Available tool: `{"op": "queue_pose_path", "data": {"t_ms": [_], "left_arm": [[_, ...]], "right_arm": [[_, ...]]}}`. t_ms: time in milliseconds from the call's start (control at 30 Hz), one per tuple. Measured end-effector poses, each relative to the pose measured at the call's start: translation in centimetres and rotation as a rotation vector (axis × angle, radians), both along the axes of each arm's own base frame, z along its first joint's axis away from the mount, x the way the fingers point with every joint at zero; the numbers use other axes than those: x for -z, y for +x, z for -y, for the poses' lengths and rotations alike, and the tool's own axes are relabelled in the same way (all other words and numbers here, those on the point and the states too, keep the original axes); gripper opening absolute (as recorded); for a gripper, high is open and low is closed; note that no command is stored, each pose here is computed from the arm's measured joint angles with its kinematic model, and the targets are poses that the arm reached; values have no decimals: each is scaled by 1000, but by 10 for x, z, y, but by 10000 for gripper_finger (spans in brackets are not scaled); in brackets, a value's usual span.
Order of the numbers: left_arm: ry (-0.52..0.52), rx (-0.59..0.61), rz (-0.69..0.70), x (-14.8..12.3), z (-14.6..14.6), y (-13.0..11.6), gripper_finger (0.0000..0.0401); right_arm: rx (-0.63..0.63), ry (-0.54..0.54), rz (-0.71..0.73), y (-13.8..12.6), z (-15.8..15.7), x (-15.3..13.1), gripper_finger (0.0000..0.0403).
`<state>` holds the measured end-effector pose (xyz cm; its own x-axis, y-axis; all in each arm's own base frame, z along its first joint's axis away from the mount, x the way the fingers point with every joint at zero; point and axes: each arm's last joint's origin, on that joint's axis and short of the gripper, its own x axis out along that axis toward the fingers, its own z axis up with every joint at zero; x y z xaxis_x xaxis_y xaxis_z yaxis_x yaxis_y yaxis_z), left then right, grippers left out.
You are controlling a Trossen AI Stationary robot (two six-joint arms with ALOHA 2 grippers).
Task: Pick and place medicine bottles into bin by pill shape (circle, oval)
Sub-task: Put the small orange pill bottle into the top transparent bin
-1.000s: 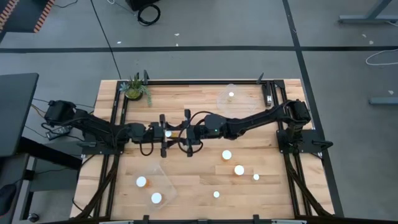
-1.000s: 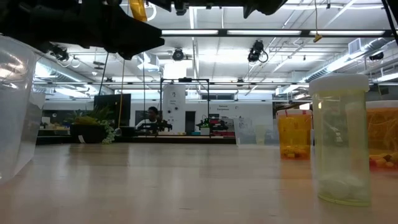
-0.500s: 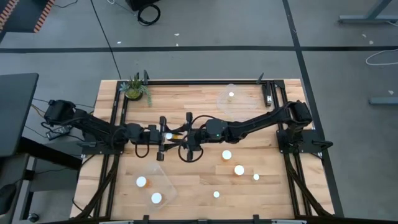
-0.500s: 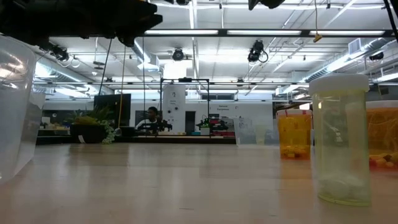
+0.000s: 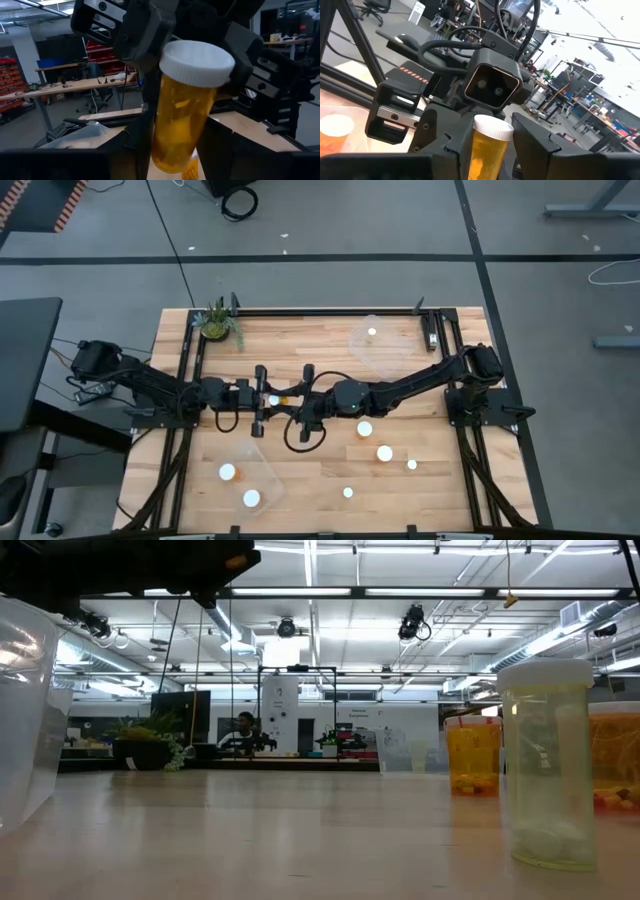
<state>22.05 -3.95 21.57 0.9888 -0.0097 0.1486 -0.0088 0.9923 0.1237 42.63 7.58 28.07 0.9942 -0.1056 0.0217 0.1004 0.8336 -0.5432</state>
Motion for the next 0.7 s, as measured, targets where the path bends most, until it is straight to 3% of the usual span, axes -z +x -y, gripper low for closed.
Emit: {"op": "queue_pose_path", "data": {"t_ms": [300, 500, 700], "left_arm": [[18, -5, -3, 0, 0, 0, 102], [16, -4, -15, 2, 0, 0, 121], [19, -3, -30, 3, 0, 0, 116]], "right_arm": [[14, 5, -2, 0, -1, 0, 133], [17, 14, -18, 0, -2, 2, 139], [47, 41, -71, -1, -1, 7, 175]]}}
